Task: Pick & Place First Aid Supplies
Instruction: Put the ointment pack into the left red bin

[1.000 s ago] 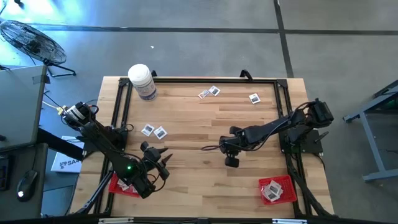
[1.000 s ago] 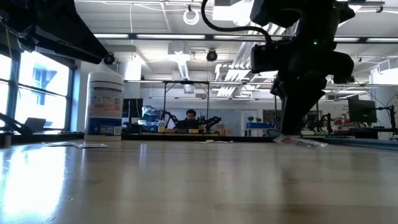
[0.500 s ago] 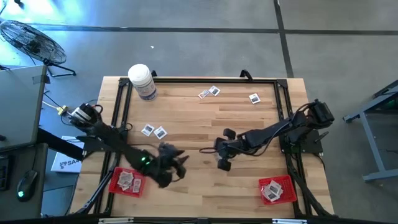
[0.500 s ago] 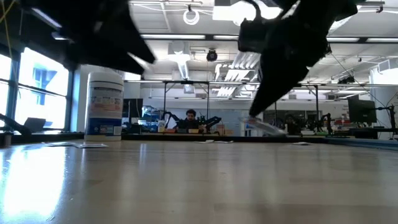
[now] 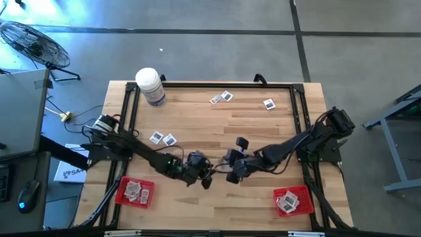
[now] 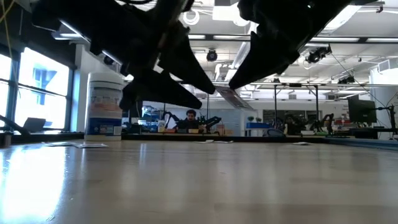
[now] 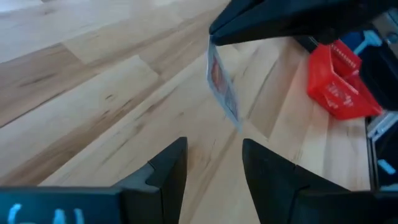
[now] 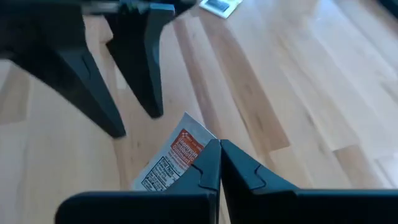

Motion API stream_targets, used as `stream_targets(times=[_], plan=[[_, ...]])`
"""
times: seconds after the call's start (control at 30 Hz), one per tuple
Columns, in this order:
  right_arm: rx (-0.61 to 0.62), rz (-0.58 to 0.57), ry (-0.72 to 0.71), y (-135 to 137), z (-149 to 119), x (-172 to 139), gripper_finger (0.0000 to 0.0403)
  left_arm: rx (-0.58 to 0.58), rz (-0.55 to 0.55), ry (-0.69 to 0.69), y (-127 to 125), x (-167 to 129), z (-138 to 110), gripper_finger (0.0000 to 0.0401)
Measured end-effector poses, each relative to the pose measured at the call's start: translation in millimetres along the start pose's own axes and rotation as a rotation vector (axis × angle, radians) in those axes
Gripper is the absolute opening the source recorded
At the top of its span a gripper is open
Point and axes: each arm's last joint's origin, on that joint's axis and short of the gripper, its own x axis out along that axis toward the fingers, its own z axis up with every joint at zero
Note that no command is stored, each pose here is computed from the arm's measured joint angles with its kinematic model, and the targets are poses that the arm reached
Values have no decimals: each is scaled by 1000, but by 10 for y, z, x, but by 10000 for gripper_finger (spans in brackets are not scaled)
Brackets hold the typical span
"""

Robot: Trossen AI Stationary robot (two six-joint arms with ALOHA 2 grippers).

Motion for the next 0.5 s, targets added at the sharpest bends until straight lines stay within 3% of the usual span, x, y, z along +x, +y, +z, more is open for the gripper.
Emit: stream_targets(times=[0.2, 0.5], plan=[[-23, -8, -40, 29, 23, -15, 0, -52, -5, -44, 47, 129, 13, 152], [-37, -21, -54, 28, 33, -16, 0, -5, -74, -89, -3, 187, -5, 152]])
